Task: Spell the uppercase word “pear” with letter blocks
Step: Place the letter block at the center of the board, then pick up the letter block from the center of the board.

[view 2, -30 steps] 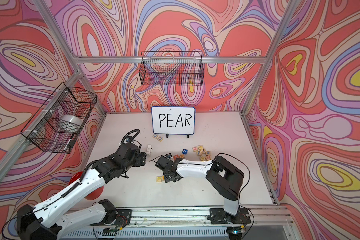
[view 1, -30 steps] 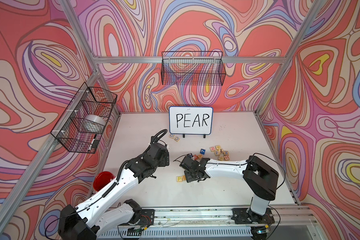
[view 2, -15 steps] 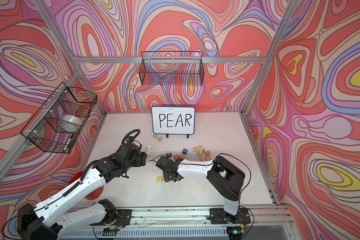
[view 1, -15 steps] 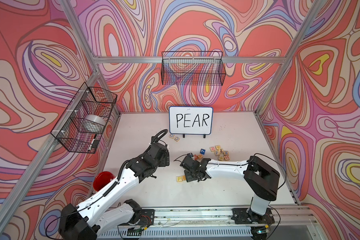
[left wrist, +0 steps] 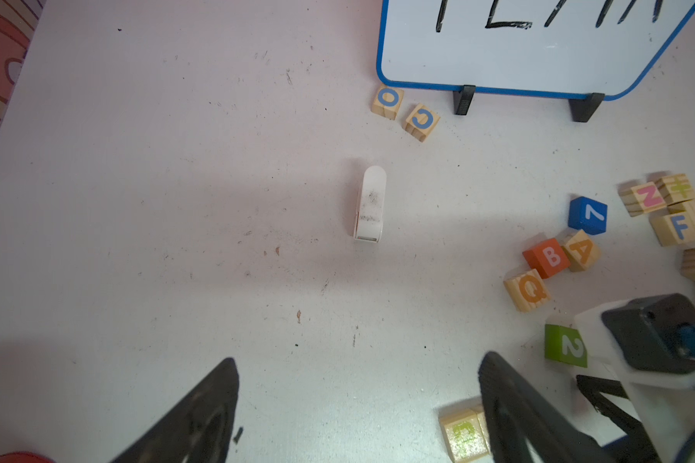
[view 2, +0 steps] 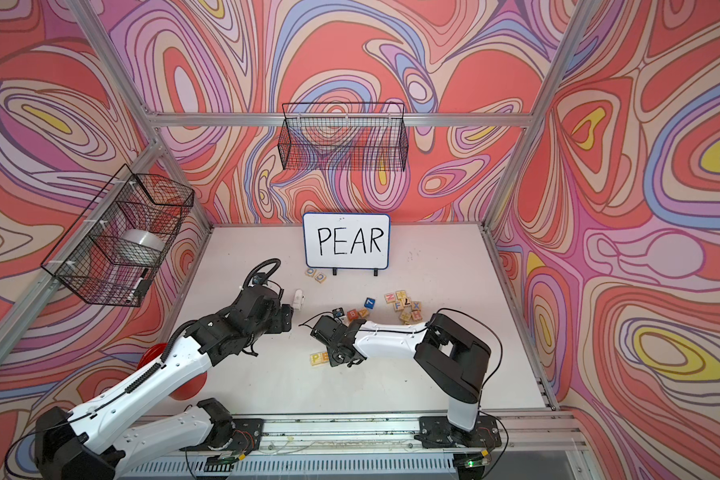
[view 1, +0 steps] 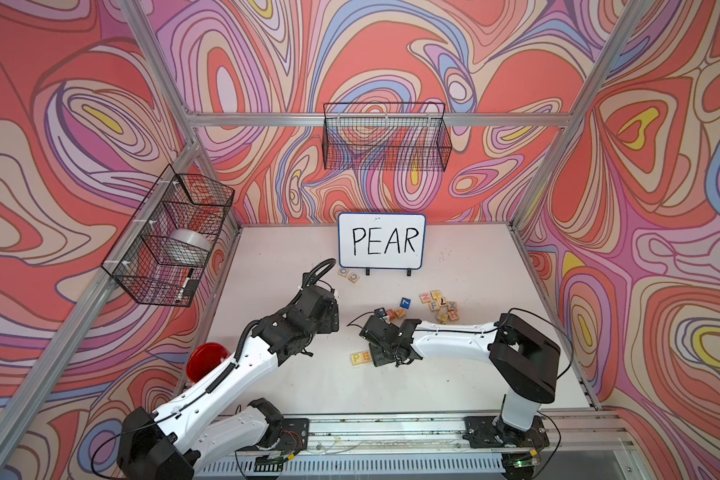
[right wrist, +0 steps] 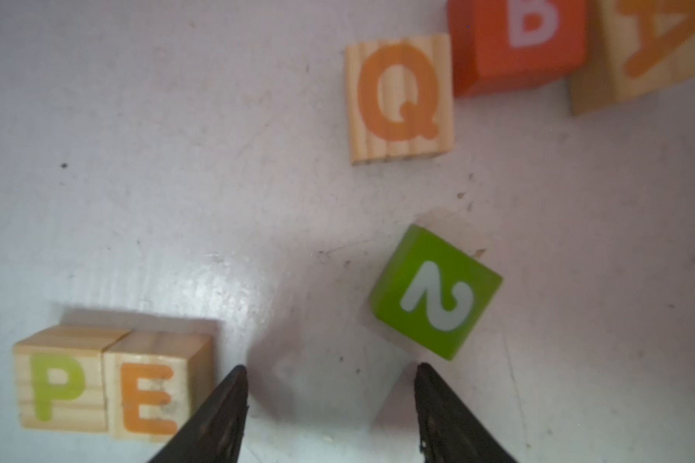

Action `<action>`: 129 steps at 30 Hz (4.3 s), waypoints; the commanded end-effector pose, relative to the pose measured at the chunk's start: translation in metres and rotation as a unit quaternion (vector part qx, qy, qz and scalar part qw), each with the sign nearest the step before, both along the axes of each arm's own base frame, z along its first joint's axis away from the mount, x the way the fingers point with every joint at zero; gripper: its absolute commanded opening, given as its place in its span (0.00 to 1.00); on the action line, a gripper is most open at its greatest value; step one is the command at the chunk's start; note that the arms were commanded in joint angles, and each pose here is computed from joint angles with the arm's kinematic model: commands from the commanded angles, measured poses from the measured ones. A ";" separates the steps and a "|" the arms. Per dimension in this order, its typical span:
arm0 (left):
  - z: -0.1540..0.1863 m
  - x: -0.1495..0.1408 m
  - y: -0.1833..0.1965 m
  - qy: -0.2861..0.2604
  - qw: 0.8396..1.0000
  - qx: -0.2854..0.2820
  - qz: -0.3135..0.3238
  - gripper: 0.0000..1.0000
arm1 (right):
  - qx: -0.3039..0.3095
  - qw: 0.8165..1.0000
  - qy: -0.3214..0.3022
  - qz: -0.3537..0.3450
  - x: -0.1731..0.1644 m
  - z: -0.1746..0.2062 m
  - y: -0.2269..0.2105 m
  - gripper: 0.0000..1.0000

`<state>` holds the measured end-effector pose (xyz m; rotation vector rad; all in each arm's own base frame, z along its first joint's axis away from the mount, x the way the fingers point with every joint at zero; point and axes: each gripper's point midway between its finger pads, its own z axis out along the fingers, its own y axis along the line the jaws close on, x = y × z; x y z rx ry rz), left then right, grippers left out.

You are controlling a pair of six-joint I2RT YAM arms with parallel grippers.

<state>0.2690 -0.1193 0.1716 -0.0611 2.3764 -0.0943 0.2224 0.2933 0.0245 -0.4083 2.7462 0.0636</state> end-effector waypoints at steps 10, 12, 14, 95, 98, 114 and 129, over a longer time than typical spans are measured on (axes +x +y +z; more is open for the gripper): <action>0.010 0.019 -0.011 -0.015 1.000 -0.007 -0.002 0.90 | 0.040 0.966 -0.132 -0.220 0.086 0.084 -0.084 0.73; 0.012 0.024 -0.014 -0.015 1.000 -0.006 -0.002 0.90 | 0.046 0.956 -0.100 -0.273 0.095 0.075 -0.107 0.73; 0.013 0.028 -0.018 -0.015 1.000 -0.004 -0.005 0.90 | 0.053 0.945 -0.070 -0.315 0.100 0.065 -0.127 0.72; 0.007 0.052 0.007 -0.035 0.997 -0.061 0.031 0.91 | 0.021 0.907 0.057 -0.417 0.116 -0.007 -0.073 0.57; 0.007 0.053 0.007 -0.036 0.997 -0.061 0.031 0.91 | 0.015 0.908 0.061 -0.413 0.112 -0.009 -0.075 0.53; 0.008 0.051 -0.004 -0.029 0.996 -0.083 0.009 0.91 | 0.041 0.976 -0.052 -0.208 0.128 0.072 -0.041 0.31; 0.007 0.011 0.011 -0.013 0.993 -0.113 0.024 0.91 | 0.045 0.999 0.013 0.020 0.026 0.039 0.032 0.31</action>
